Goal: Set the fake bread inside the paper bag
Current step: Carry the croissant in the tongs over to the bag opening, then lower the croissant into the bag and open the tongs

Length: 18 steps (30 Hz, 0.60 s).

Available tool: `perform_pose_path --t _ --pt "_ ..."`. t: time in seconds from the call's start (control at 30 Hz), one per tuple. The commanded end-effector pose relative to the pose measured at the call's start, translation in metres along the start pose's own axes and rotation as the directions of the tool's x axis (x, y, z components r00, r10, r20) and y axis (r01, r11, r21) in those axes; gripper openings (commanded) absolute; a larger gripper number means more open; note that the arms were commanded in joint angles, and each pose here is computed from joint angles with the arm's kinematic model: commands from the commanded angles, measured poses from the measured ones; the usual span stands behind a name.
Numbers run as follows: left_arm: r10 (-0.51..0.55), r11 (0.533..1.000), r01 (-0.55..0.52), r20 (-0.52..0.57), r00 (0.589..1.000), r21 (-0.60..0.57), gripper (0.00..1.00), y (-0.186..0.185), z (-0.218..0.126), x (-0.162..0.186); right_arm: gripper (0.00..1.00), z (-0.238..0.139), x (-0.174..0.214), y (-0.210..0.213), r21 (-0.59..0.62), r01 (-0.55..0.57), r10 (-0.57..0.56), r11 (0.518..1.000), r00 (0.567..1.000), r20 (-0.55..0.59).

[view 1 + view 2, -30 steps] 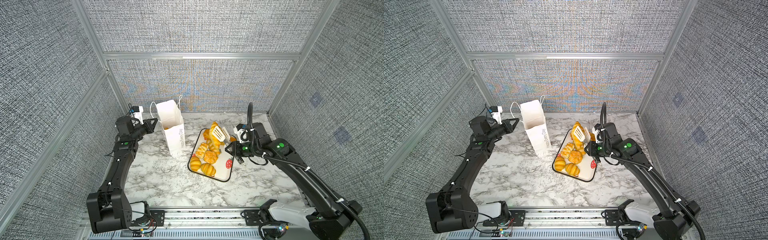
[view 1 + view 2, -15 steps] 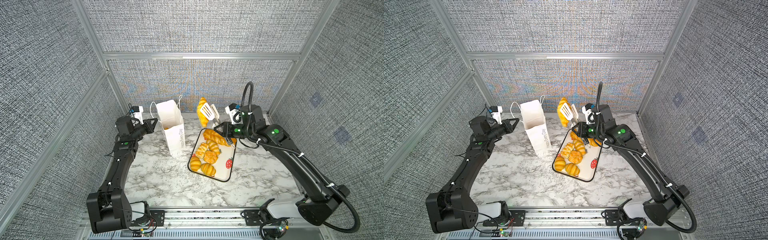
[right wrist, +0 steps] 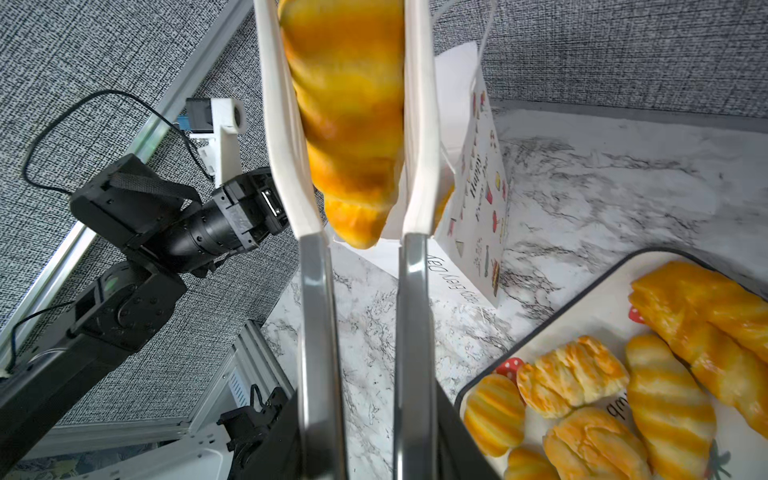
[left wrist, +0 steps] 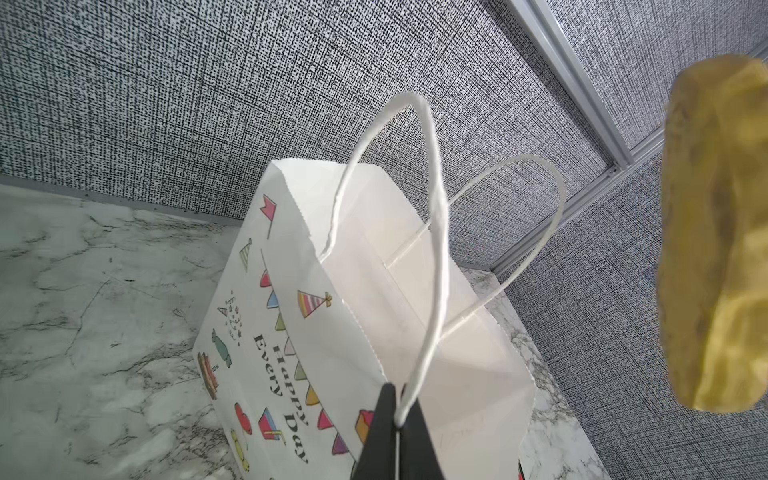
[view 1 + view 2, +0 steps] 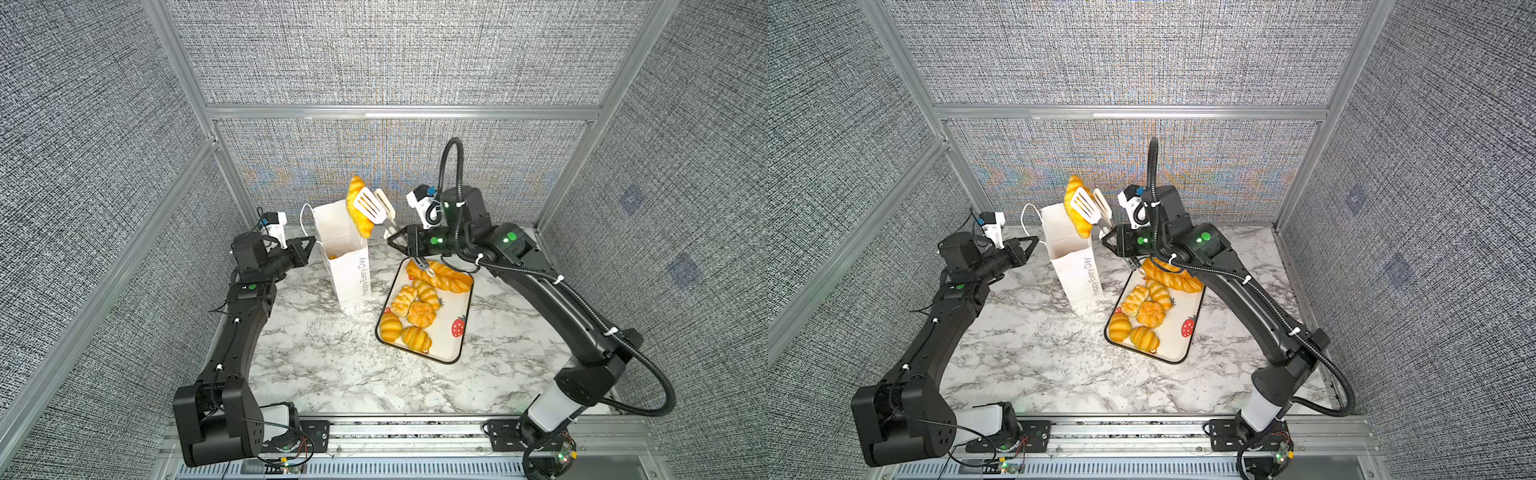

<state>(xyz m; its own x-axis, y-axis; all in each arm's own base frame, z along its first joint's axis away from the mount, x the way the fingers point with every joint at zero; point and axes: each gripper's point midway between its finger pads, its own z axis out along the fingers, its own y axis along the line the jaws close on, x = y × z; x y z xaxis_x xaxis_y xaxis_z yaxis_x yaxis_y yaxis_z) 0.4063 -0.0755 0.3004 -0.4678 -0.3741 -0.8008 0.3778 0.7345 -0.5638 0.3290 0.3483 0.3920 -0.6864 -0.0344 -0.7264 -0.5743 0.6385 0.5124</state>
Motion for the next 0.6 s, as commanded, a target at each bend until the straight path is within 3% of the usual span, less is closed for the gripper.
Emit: perform_pose_path --t 0.0,0.57 --pt "0.017 1.0 -0.017 0.014 1.0 0.019 0.0 -0.005 -0.001 -0.004 0.36 0.007 -0.008 0.014 -0.045 0.036 -0.035 0.998 0.999 0.013" --pt "0.02 1.0 -0.021 0.016 1.0 0.015 0.0 -0.005 -0.002 -0.004 0.36 0.068 0.011 -0.001 -0.033 0.004 -0.007 0.999 0.996 -0.086"
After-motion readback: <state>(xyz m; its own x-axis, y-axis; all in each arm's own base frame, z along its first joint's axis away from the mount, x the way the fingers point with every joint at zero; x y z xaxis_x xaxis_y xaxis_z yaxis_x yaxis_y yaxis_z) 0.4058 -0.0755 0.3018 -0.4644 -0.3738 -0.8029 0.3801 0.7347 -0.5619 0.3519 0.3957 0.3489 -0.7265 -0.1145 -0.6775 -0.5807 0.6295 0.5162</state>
